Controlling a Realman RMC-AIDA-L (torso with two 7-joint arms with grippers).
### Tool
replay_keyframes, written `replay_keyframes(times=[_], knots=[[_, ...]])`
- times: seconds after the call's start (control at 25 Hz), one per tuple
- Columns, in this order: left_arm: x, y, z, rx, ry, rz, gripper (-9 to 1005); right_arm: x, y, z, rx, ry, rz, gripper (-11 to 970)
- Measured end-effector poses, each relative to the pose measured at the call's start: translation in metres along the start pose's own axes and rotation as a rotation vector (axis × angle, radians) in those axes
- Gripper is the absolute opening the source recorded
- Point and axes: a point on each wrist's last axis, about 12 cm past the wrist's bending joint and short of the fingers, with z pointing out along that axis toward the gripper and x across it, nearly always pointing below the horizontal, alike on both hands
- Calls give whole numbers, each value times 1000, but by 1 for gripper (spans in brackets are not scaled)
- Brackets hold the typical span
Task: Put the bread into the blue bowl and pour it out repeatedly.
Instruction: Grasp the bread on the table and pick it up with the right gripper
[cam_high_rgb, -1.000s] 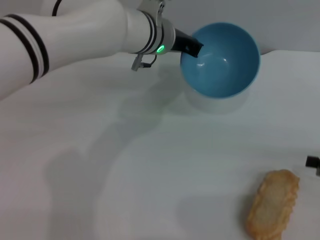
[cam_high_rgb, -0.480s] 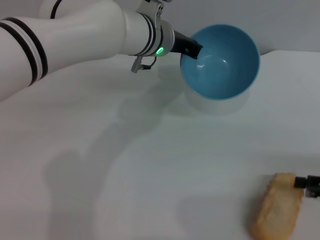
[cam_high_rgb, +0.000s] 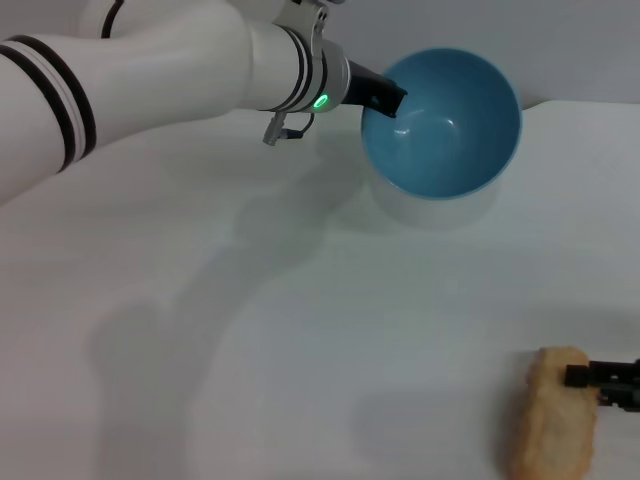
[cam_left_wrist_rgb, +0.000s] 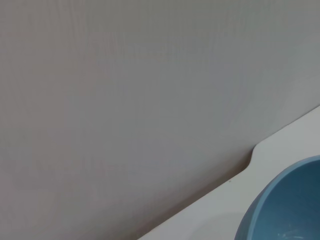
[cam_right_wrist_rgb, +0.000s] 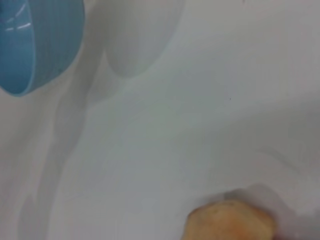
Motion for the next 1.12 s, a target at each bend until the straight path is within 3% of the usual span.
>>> replay_keyframes(times=[0.8, 0.92, 1.12], knots=[[4, 2, -1, -3, -1, -7, -1, -6, 12, 22, -18, -1, -73, 579], [5, 2, -1, -2, 1, -7, -2, -10, 17, 22, -63, -53, -119, 463], [8, 3, 0, -4, 8, -14, -2, -18, 27, 14, -142, -117, -210, 425]])
